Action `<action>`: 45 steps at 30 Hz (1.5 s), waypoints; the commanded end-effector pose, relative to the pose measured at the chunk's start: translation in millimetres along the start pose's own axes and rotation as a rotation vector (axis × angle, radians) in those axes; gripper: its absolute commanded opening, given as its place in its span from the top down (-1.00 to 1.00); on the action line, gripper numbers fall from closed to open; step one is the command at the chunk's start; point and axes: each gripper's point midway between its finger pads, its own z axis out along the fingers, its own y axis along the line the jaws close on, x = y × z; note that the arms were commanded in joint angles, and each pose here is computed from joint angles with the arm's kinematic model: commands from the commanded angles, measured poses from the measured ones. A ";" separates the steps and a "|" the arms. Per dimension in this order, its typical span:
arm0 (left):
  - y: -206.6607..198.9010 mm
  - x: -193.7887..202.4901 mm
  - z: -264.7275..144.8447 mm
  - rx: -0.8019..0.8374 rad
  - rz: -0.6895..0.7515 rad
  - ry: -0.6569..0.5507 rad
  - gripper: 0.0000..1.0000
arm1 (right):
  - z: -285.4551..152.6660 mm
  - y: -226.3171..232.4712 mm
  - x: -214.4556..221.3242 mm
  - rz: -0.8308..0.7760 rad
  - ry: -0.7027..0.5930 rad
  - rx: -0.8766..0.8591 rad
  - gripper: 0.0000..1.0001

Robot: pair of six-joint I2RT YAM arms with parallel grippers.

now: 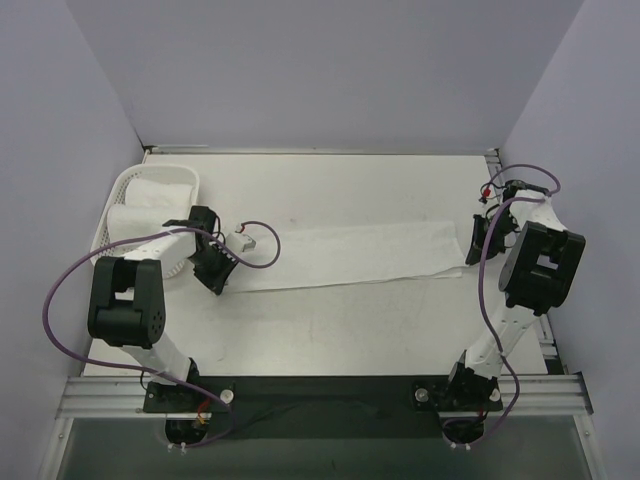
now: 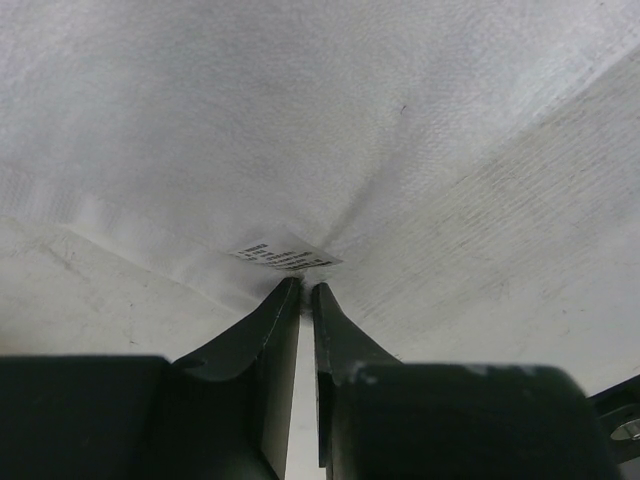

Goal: Roll the towels
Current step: Fold the towel

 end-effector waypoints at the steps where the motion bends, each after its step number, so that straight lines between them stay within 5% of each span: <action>1: 9.0 -13.3 -2.4 -0.038 0.015 -0.053 0.58 | -9.0 4.9 10.4 -0.008 0.027 -0.015 1.00; 10: 8.1 -15.2 -3.0 -0.034 0.003 -0.056 0.58 | -15.5 34.3 26.2 0.040 0.073 -0.153 1.00; 23: 7.3 -12.2 -0.8 -0.030 -0.002 -0.048 0.58 | 27.0 24.0 33.8 0.106 0.163 -0.102 1.00; 33: 15.8 -4.5 3.6 -0.033 -0.029 -0.022 0.59 | 21.3 -29.0 29.3 0.008 0.157 0.202 1.00; 45: 23.9 3.6 5.8 -0.052 -0.017 0.008 0.67 | 15.0 -56.7 21.7 -0.070 0.140 0.336 1.00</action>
